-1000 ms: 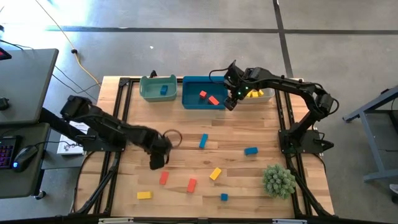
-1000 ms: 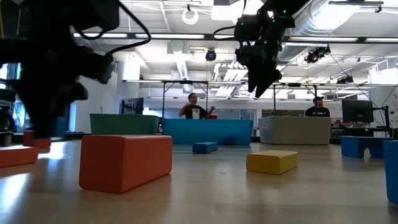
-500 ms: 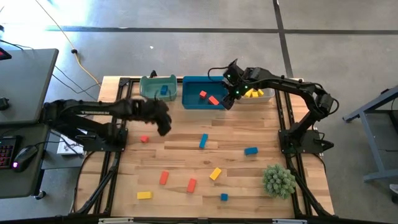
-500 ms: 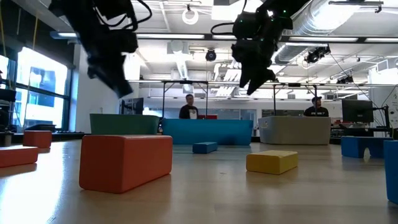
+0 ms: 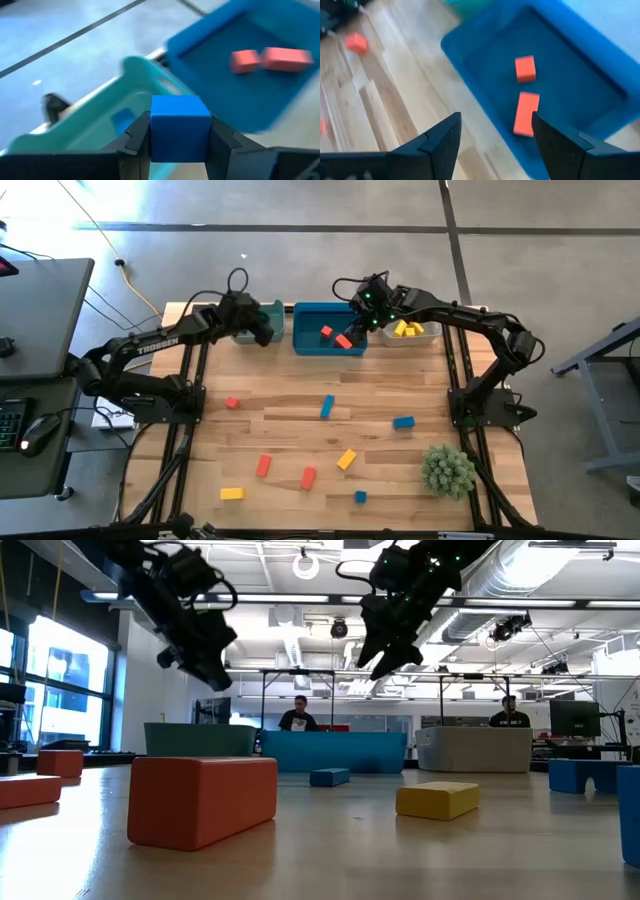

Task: Sort & place blocks by color
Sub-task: Put the blue block into the green bin, then put the yellow block into the white bin

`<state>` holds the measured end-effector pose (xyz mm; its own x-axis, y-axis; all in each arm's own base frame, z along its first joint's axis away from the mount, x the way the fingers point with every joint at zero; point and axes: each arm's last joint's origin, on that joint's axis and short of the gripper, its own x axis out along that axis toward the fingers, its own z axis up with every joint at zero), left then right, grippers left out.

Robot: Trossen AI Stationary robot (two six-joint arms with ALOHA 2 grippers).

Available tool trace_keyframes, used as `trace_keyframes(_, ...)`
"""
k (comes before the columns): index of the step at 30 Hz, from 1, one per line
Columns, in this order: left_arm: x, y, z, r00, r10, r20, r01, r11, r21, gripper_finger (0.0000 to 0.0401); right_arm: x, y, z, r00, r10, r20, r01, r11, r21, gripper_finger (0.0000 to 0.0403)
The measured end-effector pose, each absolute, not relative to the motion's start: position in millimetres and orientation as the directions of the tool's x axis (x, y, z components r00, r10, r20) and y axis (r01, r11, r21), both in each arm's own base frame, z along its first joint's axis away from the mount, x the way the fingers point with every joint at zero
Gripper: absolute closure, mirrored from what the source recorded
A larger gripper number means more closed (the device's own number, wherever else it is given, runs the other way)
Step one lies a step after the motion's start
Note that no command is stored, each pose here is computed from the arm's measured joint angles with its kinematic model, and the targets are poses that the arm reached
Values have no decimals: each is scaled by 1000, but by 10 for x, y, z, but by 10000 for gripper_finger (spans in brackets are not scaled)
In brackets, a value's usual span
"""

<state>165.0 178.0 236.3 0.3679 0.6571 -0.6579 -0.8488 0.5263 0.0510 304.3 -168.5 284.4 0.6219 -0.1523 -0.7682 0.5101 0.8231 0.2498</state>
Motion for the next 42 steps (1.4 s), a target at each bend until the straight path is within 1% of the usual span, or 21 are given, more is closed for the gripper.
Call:
trace_keyframes(3, 1562, 1943, 2268, 305, 664, -683, -867, 491, 90, 298, 3067, -1702, 2868, 646, -173, -744, 506, 826, 247, 171)
trace_keyframes(5, 1517, 2030, 2180, 275, 646, -713, -869, 483, 103, 298, 3079, -1709, 2880, 656, -182, -732, 507, 825, 249, 171)
trace_keyframes(13, 1417, 2256, 1897, 215, 578, -787, -893, 443, 80, 298, 3081, -1722, 2886, 649, -219, -729, 569, 775, 274, 171)
trace_keyframes(15, 1408, 2276, 1860, 207, 568, -797, -898, 434, 76, 285, 3081, -1724, 2886, 647, -224, -729, 575, 772, 273, 171)
trace_keyframes(20, 1398, 2288, 1852, 203, 568, -798, -901, 427, 75, 239, 3080, -1725, 2885, 645, -227, -730, 576, 772, 269, 171)
trace_keyframes(23, 1399, 2287, 1852, 204, 567, -798, -909, 412, 60, 220, 3079, -1726, 2885, 645, -227, -730, 576, 772, 268, 171)
trace_keyframes(26, 1408, 2281, 1852, 235, 549, -802, -902, 431, 31, 203, 3080, -1724, 2885, 645, -226, -730, 575, 773, 269, 171)
trace_keyframes(30, 1431, 2308, 1924, 253, 546, -799, -904, 427, 6, 184, 3080, -1724, 2885, 645, -226, -730, 575, 773, 269, 171)
trace_keyframes(33, 1451, 2340, 2022, 255, 549, -796, -904, 427, 5, 176, 3078, -1718, 2882, 649, -207, -732, 566, 774, 283, 171)
trace_keyframes(37, 1485, 2353, 2228, 279, 557, -782, -898, 440, -8, 175, 3087, -1694, 2882, 670, -151, -727, 526, 787, 323, 171)
trace_keyframes(42, 1529, 2237, 2483, 354, 546, -759, -878, 474, -68, 174, 3139, -1589, 2887, 701, -55, -711, 426, 832, 355, 171)
